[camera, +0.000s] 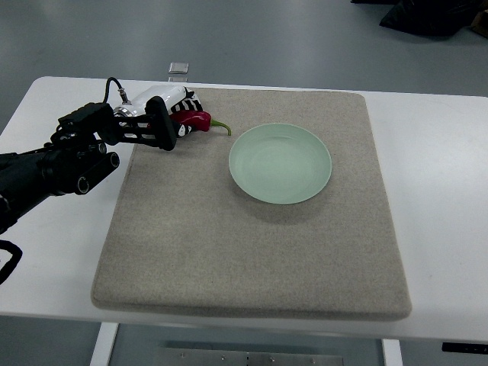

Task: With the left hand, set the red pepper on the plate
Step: 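Lift the pepper with the left hand and carry it over the plate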

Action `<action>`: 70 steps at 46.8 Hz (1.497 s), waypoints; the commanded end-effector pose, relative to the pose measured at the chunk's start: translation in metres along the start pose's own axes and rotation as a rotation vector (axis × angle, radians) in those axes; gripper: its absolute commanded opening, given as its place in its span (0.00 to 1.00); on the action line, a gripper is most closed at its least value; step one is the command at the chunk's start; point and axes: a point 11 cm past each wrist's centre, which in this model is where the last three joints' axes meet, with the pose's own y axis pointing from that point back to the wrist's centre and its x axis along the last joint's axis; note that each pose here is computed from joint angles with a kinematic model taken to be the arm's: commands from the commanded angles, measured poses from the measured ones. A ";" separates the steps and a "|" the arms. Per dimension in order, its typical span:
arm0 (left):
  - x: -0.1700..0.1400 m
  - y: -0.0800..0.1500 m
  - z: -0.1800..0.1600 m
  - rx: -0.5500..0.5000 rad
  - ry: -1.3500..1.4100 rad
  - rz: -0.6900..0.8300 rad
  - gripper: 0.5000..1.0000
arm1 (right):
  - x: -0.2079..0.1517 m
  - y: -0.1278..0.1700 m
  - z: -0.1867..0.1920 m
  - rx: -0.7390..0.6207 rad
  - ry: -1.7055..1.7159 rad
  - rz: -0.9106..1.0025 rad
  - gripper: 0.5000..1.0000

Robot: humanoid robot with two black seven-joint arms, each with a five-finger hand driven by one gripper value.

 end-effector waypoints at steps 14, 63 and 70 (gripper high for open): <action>0.026 -0.004 0.004 0.000 0.114 0.077 0.00 | 0.000 0.000 0.000 0.000 0.000 0.000 0.86; 0.022 -0.018 0.159 -0.435 -0.053 -0.048 0.00 | 0.000 0.000 0.000 0.000 0.000 0.000 0.86; 0.008 -0.017 0.159 -0.439 -0.083 -0.087 0.00 | 0.000 0.000 0.000 0.000 0.000 0.000 0.86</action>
